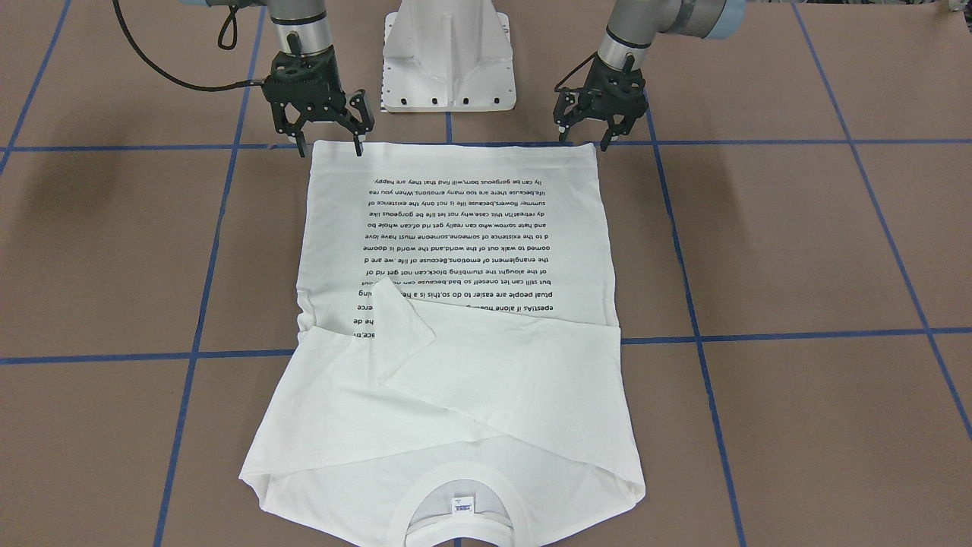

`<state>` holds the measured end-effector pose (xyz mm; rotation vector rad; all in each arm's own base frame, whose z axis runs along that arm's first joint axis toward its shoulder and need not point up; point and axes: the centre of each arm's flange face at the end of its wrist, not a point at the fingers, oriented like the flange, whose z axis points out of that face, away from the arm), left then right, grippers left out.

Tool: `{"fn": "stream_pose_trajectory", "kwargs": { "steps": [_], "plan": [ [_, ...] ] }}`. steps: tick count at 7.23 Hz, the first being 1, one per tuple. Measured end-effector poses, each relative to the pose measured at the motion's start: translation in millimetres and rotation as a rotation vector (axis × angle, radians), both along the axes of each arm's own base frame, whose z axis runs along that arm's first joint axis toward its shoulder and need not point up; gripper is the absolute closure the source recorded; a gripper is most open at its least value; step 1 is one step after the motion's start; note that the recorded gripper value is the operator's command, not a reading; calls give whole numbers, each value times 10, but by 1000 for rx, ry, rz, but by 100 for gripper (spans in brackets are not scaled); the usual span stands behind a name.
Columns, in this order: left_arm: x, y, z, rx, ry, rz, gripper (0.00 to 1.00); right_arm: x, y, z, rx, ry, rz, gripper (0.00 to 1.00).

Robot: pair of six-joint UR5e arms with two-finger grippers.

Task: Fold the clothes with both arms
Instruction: 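Lower both grippers onto the hem corners and close on the fabric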

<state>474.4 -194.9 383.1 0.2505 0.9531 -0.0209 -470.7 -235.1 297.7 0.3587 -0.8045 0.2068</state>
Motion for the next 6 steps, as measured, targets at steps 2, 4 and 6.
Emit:
{"fn": "stream_pose_trajectory", "kwargs": {
  "steps": [2, 4, 6],
  "plan": [
    [15, 20, 19, -1, -12, 1, 26, -2, 3, 0, 1, 0, 0, 1],
    [22, 19, 29, -1, -17, 0, 27, -9, 10, 3, 3, 1, 1, 1],
    [34, 16, 16, 0, -15, 1, 47, -15, 15, -2, 5, 0, 1, 1]
  ]
}}
